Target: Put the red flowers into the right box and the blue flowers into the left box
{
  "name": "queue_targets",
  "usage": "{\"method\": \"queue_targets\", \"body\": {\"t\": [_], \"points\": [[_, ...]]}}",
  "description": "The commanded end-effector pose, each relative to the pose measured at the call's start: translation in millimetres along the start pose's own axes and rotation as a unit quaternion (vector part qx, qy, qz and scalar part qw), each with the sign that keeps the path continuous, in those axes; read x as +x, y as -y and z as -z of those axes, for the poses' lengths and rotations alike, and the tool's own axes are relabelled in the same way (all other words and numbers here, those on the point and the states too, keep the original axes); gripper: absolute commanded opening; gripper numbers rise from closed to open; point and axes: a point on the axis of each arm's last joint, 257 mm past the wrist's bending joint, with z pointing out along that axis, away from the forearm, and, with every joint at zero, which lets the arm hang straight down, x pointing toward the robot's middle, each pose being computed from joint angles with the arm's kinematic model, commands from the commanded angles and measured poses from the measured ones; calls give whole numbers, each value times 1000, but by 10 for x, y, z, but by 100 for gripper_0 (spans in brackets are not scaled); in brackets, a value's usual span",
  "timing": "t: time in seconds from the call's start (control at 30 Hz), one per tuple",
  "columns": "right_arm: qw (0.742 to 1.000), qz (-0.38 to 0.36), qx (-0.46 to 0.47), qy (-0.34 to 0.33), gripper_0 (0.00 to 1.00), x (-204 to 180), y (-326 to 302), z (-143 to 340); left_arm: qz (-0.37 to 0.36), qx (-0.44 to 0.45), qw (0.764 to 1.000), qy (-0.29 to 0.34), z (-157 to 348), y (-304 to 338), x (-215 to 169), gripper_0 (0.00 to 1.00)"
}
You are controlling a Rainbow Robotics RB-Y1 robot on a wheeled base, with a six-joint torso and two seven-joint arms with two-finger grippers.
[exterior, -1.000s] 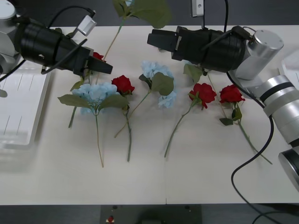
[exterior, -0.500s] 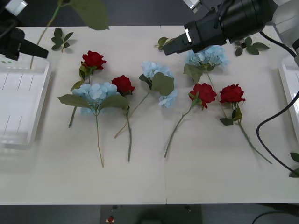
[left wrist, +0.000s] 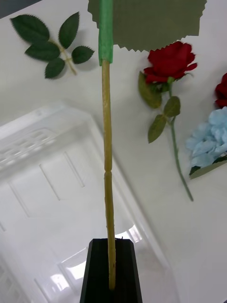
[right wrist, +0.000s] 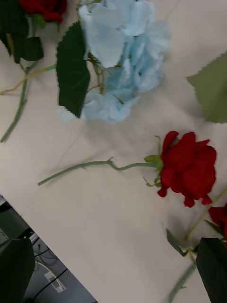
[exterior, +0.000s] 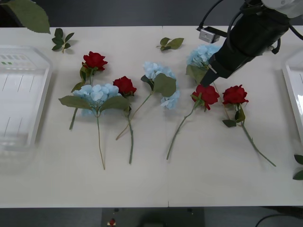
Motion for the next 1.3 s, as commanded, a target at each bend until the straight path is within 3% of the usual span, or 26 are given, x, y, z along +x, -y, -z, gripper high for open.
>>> {"method": "queue_targets", "body": {"t": [0.03, 0.4, 0.67, 0.93, 1.3], "points": [[998, -22, 45, 27, 100, 30, 350, 277, 28, -67, 997, -19, 330, -414, 301, 0], [990, -43, 127, 36, 100, 437, 1025, 139, 79, -213, 970, -92, 472, -1021, 1045, 0], [988, -44, 145, 38, 100, 792, 1142, -50, 120, -229, 956, -139, 103, -969, 1428, 0], [985, -46, 164, 34, 100, 1064, 1212, -115, 116, -227, 950, -179, -217, -843, 1614, 0], [979, -60, 188, 46, 100, 1286, 1396, -326, 110, -230, 950, -180, -457, -802, 1681, 0]]}}
